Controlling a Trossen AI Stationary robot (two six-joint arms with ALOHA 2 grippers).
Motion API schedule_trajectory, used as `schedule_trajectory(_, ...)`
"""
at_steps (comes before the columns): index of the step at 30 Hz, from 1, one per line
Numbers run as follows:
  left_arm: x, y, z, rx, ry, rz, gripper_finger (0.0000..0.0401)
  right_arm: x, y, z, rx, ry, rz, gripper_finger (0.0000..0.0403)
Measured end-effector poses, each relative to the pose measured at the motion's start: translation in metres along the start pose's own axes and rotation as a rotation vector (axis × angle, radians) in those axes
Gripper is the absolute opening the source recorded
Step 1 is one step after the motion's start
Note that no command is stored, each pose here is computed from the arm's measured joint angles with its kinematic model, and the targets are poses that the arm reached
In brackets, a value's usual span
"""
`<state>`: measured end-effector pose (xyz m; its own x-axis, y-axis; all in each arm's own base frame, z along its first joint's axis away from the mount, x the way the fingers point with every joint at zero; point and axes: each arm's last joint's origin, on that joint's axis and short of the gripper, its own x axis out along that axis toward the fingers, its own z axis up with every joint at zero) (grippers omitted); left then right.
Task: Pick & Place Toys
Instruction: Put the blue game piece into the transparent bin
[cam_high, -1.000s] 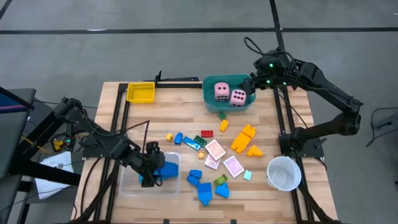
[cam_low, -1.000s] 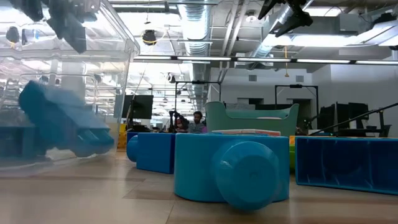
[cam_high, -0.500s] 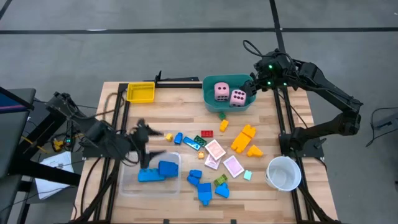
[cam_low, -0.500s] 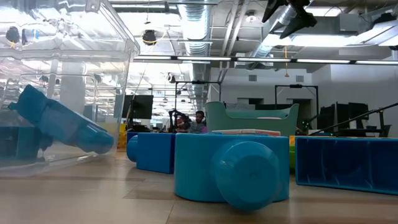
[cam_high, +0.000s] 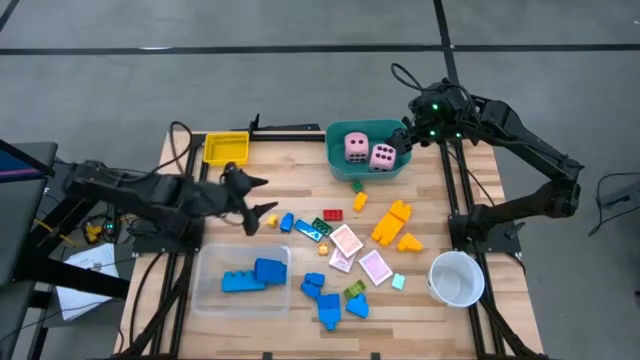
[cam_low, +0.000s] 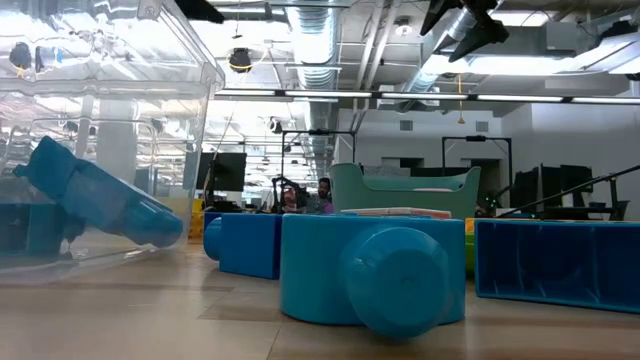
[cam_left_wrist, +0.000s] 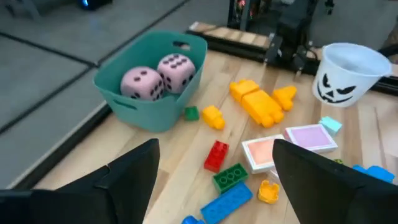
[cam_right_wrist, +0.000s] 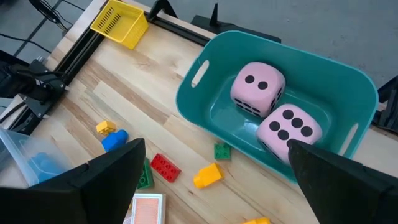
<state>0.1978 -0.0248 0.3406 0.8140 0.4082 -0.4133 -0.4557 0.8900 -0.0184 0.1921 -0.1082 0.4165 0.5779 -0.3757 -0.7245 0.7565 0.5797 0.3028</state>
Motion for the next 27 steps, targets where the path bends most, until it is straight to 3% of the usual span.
schedule_trajectory(5,0.043,0.011,0.011,-0.034,0.140,0.023,0.0301,0.000,0.000,0.001,0.016,-0.006,0.003,0.0386)
schedule_trajectory(11,0.090,0.027,0.050,-0.083,0.289,0.124,0.0301,0.000,0.001,0.002,0.028,-0.016,0.009,0.0386)
schedule_trajectory(15,0.117,0.042,0.066,-0.205,0.456,0.204,0.0301,0.000,0.001,0.002,0.037,-0.015,0.008,0.0386)
schedule_trajectory(20,0.153,0.054,0.052,-0.302,0.752,0.263,0.0301,0.000,0.001,0.002,0.038,-0.016,0.009,0.0386)
schedule_trajectory(27,0.205,0.048,-0.001,-0.358,1.114,0.274,0.0301,0.004,0.003,0.005,0.039,-0.037,0.019,0.0386)
